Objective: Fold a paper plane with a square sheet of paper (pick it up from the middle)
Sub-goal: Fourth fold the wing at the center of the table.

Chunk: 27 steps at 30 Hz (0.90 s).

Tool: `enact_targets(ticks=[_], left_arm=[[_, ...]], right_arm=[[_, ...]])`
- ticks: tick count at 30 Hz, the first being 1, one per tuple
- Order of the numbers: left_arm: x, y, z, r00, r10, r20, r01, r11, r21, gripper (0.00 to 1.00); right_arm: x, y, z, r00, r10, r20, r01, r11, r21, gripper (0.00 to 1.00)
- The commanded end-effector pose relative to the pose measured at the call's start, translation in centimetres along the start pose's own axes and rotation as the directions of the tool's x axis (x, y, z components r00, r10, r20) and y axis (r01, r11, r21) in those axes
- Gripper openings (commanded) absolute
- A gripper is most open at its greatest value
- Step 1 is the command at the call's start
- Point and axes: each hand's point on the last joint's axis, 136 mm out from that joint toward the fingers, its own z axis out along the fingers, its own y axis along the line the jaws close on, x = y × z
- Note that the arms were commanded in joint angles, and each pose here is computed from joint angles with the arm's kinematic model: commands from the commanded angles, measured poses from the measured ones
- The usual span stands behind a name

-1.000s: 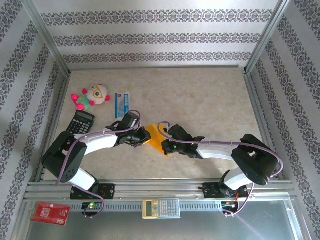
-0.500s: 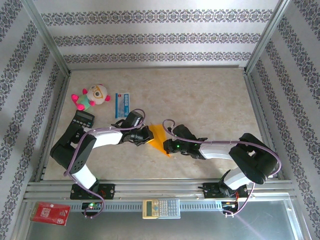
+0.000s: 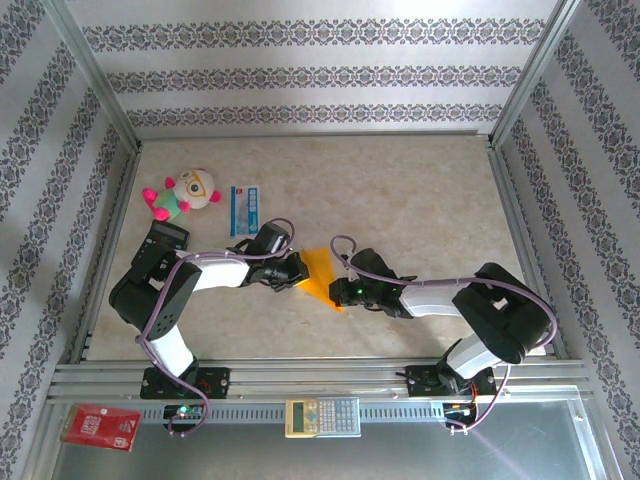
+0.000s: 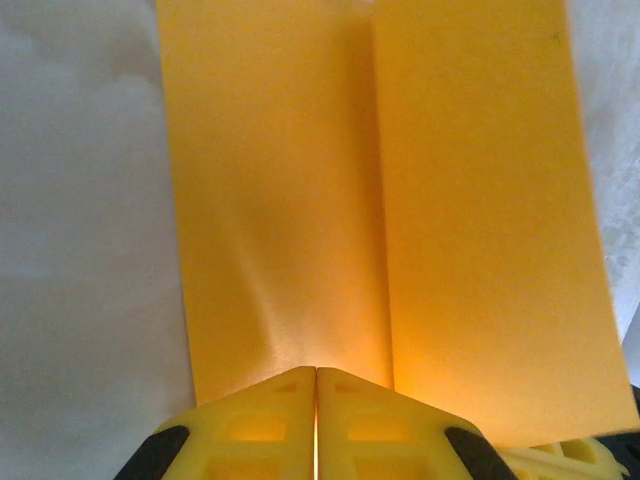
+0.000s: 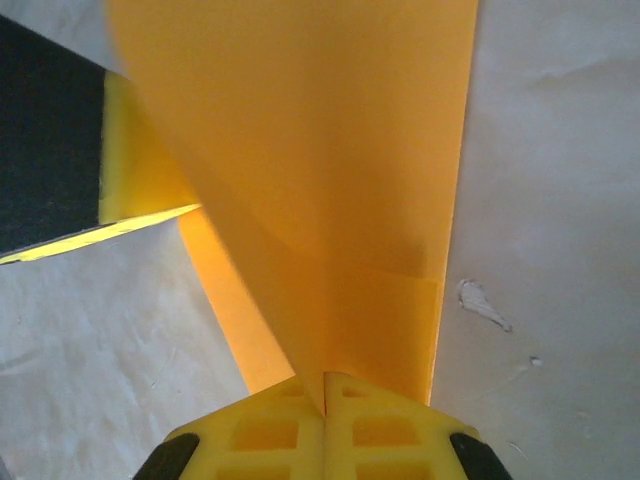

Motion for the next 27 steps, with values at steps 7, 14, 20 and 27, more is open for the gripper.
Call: enact_targets(ticks=[7, 14, 20, 27], left_arm=[[1.0, 2.0, 0.8, 1.000, 0.026, -0.016, -0.027, 0.999, -0.048, 0.10], [1.0, 2.7, 1.0, 0.999, 0.042, -0.020, -0.043, 0.996, -0.081, 0.09], [1.2, 3.2, 1.0, 0.998, 0.054, -0.027, -0.056, 0.993, -0.103, 0.09], [1.2, 3.4, 1.1, 0.998, 0.061, -0.033, -0.064, 0.991, -0.116, 0.09]], right_arm=[[0.0, -0.2, 0.0, 0.997, 0.079, -0.016, -0.080, 0.994, -0.074, 0.02], [-0.3, 0.3, -0.4, 0.994, 0.101, -0.033, -0.104, 0.988, -0.116, 0.02], [-0.5, 0.1, -0.5, 0.991, 0.121, -0.048, -0.127, 0.983, -0.135, 0.02], [-0.6, -0.3, -0.3, 0.989, 0.135, -0.066, -0.143, 0.980, -0.140, 0.00]])
